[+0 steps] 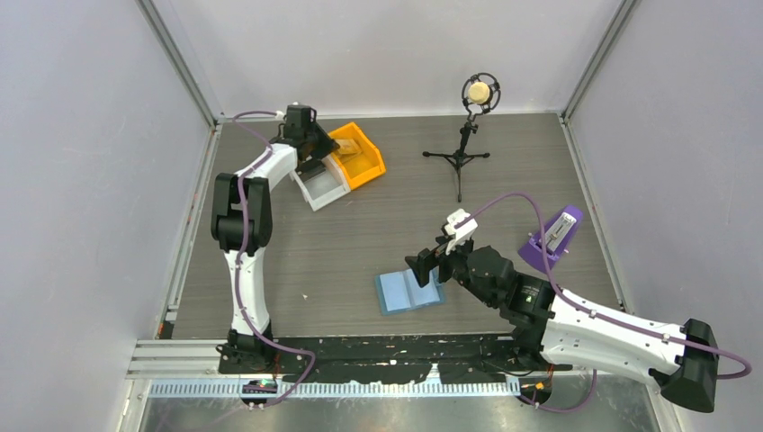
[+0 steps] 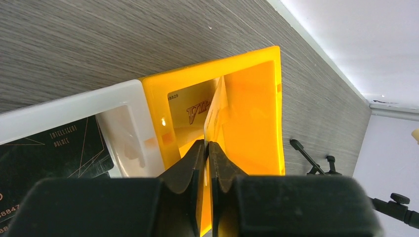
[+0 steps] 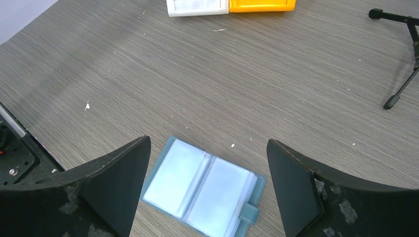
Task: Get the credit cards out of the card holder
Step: Place the credit card in the storage box.
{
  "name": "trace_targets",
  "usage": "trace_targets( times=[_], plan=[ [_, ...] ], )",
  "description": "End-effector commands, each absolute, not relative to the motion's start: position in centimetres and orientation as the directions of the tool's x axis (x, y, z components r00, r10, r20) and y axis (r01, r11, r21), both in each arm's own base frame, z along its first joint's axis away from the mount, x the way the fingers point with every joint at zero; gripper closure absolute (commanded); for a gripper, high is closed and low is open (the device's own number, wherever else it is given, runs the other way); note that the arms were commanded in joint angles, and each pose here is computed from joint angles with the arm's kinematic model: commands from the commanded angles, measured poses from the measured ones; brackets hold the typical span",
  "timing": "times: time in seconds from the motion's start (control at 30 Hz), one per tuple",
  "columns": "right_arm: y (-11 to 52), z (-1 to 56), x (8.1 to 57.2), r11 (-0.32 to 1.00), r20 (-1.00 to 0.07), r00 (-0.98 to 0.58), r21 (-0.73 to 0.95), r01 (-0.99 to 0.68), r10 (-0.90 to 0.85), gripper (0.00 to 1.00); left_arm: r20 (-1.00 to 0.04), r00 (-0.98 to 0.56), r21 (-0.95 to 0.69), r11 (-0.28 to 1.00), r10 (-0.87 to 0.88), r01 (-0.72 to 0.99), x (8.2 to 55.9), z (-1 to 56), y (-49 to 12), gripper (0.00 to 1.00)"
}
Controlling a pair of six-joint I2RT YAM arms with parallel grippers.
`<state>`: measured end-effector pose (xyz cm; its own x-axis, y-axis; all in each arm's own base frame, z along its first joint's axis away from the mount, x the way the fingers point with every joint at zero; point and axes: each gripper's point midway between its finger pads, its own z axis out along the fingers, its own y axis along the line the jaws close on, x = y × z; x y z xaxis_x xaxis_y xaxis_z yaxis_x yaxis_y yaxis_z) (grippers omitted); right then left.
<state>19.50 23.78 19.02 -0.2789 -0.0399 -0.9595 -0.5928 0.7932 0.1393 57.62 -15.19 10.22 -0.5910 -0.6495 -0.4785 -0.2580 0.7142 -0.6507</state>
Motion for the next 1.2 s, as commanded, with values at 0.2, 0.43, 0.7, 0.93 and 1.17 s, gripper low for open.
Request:
trace_targets(
  times=[0.2, 0.43, 0.7, 0.93, 1.17],
  plan=[
    [24.1, 22.6, 19.8, 0.777, -0.976, -0.213, 0.171, -0.605, 0.049, 0.05, -0.512, -0.546, -0.667, 0.708, -0.663, -0.234, 59.3, 12.8, -15.0, 0.81],
    [24.4, 22.7, 19.3, 0.754, -0.975, -0.217, 0.175, -0.633, 0.044, 0.05, -0.527, -0.534, -0.665, 0.712, -0.661, -0.225, 59.1, 14.3, -14.8, 0.75],
    [24.5, 23.2, 18.8, 0.732, -0.973, -0.224, 0.193, -0.653, 0.056, 0.05, -0.549, -0.515, -0.676, 0.712, -0.659, -0.190, 59.5, 16.8, -15.0, 0.69],
    [24.5, 22.8, 18.5, 0.734, -0.963, -0.263, 0.223, -0.641, 0.063, 0.05, -0.570, -0.508, -0.668, 0.724, -0.646, -0.171, 59.6, 18.7, -14.9, 0.65],
    [24.1, 21.9, 18.9, 0.771, -0.948, -0.316, 0.233, -0.593, 0.044, 0.05, -0.572, -0.534, -0.680, 0.724, -0.622, -0.114, 57.6, 21.5, -15.6, 0.64]
  ],
)
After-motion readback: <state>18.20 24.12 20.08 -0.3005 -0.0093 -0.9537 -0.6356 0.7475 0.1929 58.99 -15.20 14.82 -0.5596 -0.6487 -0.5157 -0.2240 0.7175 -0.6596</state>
